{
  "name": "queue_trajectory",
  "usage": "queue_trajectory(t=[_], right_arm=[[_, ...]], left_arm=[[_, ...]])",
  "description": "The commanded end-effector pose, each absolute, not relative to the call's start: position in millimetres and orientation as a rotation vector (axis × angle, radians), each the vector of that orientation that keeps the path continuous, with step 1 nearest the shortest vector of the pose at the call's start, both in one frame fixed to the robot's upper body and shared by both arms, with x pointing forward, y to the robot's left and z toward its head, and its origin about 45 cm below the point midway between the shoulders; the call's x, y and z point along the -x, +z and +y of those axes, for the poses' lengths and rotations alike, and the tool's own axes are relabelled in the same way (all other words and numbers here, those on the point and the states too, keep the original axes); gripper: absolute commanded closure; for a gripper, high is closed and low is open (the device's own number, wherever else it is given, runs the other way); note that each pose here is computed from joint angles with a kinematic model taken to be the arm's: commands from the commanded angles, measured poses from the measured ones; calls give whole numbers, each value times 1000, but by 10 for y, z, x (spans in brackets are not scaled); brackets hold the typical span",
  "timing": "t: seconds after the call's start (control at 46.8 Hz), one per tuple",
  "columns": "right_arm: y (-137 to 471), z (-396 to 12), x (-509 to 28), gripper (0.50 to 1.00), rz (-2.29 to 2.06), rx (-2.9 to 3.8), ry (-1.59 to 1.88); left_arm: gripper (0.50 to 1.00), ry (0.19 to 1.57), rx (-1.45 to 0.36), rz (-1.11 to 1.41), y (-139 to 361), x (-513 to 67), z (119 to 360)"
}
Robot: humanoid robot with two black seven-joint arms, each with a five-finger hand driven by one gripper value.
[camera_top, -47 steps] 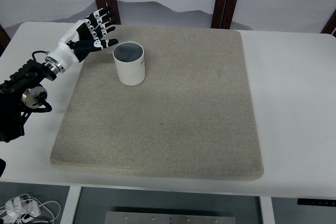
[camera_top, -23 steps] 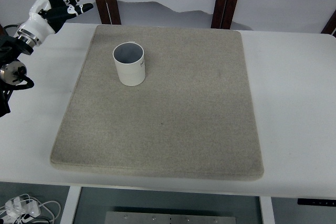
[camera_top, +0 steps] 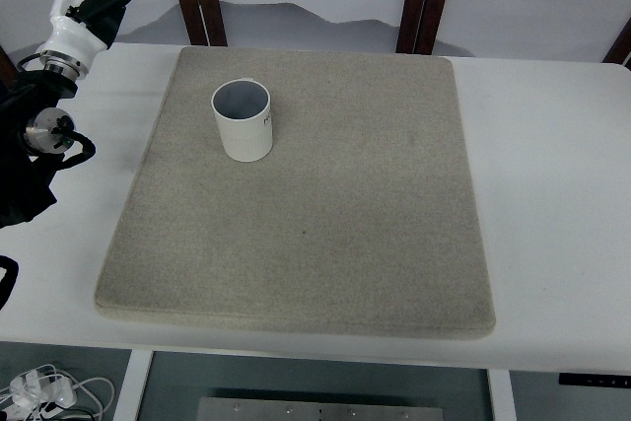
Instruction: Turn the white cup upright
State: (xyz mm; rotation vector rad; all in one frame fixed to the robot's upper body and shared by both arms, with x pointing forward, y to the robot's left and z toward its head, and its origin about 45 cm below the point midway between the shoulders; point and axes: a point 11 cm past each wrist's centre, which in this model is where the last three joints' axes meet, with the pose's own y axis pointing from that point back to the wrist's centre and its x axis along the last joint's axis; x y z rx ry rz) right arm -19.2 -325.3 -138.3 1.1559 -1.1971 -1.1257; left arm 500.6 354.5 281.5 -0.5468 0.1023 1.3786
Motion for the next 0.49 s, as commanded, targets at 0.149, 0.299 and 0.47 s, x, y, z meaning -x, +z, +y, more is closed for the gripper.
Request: queue_trajectory(t=[0.149,0.299,0.47], right_arm=[[-1383,-3253,191,548,-1197,-1156,-1126],[-1383,-3253,191,548,-1197,-1156,-1126],[-1383,-3252,189,548,-1200,-1155,-1128]], left_arm=[[508,1422,663,189,2758,-4990,3603],[508,1431,652,274,2640,-4982,3610],[506,1442,605,409,2442,-5002,3506]])
